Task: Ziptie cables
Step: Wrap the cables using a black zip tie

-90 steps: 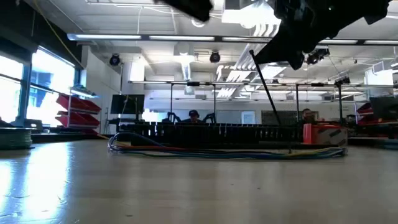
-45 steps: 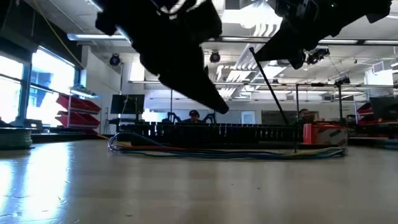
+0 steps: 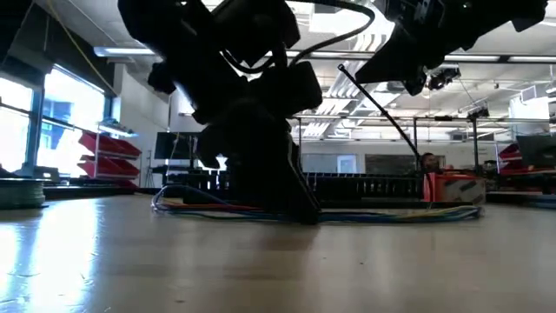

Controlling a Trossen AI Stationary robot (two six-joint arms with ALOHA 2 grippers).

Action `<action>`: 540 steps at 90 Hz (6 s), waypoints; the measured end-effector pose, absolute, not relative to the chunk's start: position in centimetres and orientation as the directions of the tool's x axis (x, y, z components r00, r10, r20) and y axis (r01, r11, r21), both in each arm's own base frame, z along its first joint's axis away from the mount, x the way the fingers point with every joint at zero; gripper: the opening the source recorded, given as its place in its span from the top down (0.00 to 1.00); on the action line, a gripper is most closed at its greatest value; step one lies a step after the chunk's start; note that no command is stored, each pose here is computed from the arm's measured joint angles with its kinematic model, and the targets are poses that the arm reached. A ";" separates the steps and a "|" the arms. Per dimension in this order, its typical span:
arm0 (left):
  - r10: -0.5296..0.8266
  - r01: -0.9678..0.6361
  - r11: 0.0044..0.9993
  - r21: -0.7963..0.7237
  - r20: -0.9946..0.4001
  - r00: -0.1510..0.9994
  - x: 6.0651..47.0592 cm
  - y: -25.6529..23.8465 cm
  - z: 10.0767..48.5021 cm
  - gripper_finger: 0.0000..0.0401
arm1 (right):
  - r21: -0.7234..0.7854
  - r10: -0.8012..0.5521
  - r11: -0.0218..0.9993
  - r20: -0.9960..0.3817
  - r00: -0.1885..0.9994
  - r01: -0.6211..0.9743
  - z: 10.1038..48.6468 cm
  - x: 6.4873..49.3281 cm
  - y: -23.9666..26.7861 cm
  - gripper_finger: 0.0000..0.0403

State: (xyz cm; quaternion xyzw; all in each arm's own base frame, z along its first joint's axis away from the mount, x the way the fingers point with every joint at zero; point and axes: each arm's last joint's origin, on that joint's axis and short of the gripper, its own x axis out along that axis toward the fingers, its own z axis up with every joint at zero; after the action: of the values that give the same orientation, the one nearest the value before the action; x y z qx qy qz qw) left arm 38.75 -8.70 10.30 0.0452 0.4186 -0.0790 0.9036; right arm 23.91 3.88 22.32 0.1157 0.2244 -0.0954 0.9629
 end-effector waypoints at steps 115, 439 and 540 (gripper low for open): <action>0.004 0.112 0.990 0.091 -0.793 0.609 39.8 -11.3 14.9 1.00 | -0.368 -0.511 0.858 -0.671 0.537 0.357 20.4 21.8 -3.4 0.65; 0.108 -0.080 0.994 0.074 -0.783 0.612 40.6 -7.3 15.0 1.00 | -0.381 -0.467 0.881 -0.795 0.388 0.281 25.4 17.8 -5.8 0.72; 0.088 -0.105 0.994 0.029 -0.780 0.620 41.3 -4.3 15.1 1.00 | -0.357 -0.359 0.933 -0.924 0.135 0.040 13.5 17.6 -14.4 0.66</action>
State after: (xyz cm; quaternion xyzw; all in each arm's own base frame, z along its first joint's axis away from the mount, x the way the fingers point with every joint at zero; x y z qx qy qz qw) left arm 41.28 -4.25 15.10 -0.0095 0.4327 0.0536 0.8999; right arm 17.62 -14.44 13.46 -0.1239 0.6439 -0.1340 0.7430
